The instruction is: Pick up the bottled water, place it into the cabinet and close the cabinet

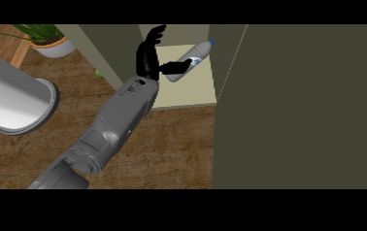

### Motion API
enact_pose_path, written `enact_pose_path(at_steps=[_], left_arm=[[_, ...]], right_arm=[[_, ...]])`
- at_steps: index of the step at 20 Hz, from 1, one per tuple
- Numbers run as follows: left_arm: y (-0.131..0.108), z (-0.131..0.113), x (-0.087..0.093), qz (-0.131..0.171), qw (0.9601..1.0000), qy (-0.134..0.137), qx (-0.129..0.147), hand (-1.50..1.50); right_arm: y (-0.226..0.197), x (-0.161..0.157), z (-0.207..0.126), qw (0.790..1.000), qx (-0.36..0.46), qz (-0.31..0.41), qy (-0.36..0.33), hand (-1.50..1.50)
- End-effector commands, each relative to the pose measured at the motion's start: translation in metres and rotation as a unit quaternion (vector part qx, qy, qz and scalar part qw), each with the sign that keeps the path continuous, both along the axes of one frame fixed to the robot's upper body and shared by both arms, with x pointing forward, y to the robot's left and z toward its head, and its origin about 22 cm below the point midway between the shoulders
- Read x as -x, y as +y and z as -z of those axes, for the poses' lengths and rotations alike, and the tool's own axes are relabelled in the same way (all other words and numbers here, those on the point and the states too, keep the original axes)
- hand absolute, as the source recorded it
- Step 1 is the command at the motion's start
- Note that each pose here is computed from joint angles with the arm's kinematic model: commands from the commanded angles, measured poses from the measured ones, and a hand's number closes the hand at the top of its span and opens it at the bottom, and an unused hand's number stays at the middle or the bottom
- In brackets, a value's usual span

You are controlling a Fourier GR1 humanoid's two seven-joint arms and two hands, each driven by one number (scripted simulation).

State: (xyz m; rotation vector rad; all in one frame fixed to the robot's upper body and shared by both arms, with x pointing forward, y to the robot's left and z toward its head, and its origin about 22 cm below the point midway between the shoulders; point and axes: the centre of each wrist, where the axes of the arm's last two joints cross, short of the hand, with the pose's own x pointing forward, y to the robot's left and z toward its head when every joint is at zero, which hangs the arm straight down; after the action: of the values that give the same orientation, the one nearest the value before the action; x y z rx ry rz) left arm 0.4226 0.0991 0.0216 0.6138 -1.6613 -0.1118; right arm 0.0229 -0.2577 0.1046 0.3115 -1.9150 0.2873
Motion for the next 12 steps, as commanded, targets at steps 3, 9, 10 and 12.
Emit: enact_pose_path(at_steps=[3,9,10,12], left_arm=[[-0.002,-0.014,-0.007,0.031,0.999,-0.03,0.01,-1.5],[-0.022,-0.041,-0.008,0.098,0.9702,-0.138,0.173,1.5],[-0.014,-0.035,-0.007,0.121,0.9641,-0.145,0.187,1.5],[-0.022,-0.041,-0.008,0.169,0.9549,-0.137,0.203,1.5]], right_arm=[[0.002,0.002,-0.015,0.999,-0.033,-0.007,-0.013,-1.5],[0.002,0.001,-0.012,0.999,-0.028,-0.015,-0.009,-1.5],[0.002,0.001,-0.009,1.0,-0.029,-0.008,-0.008,-1.5],[0.004,-0.003,-0.014,0.999,-0.029,-0.011,-0.014,-1.5]])
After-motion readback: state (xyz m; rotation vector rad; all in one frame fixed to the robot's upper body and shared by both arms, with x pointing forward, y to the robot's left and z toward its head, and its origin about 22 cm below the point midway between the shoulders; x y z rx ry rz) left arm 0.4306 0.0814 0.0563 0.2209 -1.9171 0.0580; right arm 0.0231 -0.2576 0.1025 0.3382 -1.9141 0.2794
